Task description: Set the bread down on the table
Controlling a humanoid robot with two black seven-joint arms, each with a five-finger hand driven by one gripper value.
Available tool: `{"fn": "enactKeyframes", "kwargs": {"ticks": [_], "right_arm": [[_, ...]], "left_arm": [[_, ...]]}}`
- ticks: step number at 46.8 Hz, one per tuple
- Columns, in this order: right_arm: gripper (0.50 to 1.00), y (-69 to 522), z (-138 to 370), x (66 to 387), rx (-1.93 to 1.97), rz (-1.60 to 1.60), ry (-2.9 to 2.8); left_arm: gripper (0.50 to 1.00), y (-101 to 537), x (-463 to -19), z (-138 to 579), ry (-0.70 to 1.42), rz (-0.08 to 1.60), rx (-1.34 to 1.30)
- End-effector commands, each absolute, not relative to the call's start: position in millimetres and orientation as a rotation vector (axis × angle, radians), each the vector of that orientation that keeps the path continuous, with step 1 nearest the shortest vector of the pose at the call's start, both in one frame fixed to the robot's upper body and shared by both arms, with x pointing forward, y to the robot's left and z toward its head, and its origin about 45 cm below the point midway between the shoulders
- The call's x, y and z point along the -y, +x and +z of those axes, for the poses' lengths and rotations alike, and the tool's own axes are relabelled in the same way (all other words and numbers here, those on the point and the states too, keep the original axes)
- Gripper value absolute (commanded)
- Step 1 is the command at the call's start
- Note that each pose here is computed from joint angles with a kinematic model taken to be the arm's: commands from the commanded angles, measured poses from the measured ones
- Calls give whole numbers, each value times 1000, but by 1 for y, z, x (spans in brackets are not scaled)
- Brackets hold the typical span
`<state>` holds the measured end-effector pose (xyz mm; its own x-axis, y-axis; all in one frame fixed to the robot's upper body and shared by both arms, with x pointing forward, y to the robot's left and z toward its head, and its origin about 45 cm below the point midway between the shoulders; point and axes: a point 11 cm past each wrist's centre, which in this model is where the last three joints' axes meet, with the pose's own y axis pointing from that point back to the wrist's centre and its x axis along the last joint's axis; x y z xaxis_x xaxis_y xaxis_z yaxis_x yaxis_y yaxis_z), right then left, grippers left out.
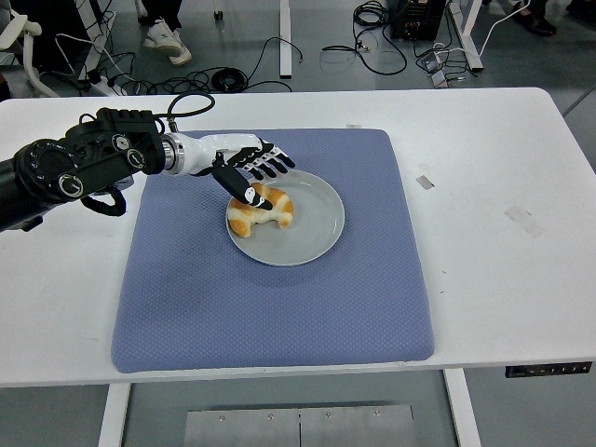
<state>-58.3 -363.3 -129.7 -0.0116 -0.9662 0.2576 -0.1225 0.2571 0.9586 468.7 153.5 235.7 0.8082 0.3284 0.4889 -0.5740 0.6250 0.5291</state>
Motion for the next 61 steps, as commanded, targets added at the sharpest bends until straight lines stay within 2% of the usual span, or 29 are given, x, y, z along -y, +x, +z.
{"fn": "enactKeyframes", "kwargs": {"ticks": [1,11,16,19,27,32,46,50,61], "right_arm": [[1000,-58,-130,363,1407,-949,1102],[1000,-58,-130,363,1407,-949,1102],[1000,-58,-130,363,1407,-951,1103],[1000,-58,-130,363,1407,-949,1102],[1000,-58,-130,363,1407,-951,1103],[1000,-58,-130,363,1408,-951,1102],[1000,-58,-130,363,1407,-951,1103],[1000,-58,-130,363,1407,-949,1102],[1000,-58,-130,364,1409,-950,1101]], "left_arm": [[851,467,-154,232,729,528,358],[830,465,-150,231,727,515,356],[783,466,-151,232,729,517,358],[728,466,-152,233,729,516,359],[656,466,-155,234,732,507,349],[634,466,-156,234,733,504,346],[642,464,-157,231,736,503,341],[663,464,-155,231,734,500,341],[840,463,-153,232,734,485,339]]}}
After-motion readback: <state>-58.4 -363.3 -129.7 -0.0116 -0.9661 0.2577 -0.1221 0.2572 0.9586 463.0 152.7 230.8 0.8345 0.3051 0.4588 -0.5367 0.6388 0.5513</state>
